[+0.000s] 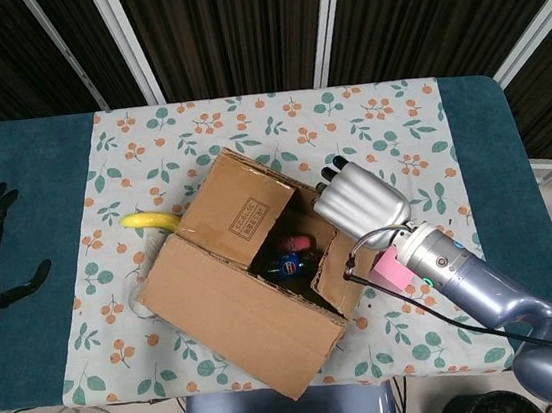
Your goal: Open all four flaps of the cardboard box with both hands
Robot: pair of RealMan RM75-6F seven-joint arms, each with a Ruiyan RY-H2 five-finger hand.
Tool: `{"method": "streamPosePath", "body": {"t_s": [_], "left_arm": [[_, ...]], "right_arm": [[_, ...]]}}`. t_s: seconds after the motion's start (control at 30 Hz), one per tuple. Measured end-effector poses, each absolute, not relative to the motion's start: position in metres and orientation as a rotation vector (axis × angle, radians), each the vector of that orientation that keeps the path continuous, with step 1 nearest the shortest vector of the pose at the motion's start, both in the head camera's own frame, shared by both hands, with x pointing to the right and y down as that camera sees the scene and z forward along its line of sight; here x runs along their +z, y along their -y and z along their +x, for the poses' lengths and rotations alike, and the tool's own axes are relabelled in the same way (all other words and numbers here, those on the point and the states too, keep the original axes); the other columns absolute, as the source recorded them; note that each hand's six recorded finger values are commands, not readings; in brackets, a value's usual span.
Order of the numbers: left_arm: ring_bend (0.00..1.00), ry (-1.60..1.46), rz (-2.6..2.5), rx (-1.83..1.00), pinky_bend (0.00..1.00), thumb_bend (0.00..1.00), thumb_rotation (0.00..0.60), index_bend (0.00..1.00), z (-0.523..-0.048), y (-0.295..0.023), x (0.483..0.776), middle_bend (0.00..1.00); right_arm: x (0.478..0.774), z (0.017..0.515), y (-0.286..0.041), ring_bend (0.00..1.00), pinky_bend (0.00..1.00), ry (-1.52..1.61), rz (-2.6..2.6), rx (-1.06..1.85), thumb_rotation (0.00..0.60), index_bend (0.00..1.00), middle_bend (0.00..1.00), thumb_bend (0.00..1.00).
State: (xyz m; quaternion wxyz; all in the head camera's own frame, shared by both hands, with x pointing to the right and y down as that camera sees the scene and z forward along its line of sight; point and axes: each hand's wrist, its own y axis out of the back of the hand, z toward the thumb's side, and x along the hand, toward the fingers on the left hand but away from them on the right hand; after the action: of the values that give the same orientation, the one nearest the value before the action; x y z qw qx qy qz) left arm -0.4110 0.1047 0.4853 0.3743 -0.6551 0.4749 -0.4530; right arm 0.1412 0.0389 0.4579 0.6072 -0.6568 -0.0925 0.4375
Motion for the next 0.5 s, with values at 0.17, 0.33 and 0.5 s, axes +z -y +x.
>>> {"method": "streamPosePath", "body": {"t_s": [0.17,0.33,0.5], "left_arm": [[0.0,-1.21,-1.682,-1.161,0.1,0.26,0.6,0.0,-0.41,-0.105,0.486,0.0],[0.0,-1.207,-1.682,-1.161,0.1,0.26,0.6,0.0,-0.409,-0.106,0.486,0.0],[0.0,-1.208,-1.682,-1.157,0.1,0.26,0.6,0.0,-0.408,-0.106,0.485,0.0]], "right_arm": [[0.455,0.149,-0.041,0.37,0.35,0.204,-1.509,1.039,0.6,0.63,0.52,1.0],[0.451,0.158,-0.043,0.37,0.35,0.212,-1.493,1.064,0.6,0.63,0.53,1.0],[0.448,0.169,-0.047,0.37,0.35,0.224,-1.482,1.099,0.6,0.63,0.53,1.0]]}}
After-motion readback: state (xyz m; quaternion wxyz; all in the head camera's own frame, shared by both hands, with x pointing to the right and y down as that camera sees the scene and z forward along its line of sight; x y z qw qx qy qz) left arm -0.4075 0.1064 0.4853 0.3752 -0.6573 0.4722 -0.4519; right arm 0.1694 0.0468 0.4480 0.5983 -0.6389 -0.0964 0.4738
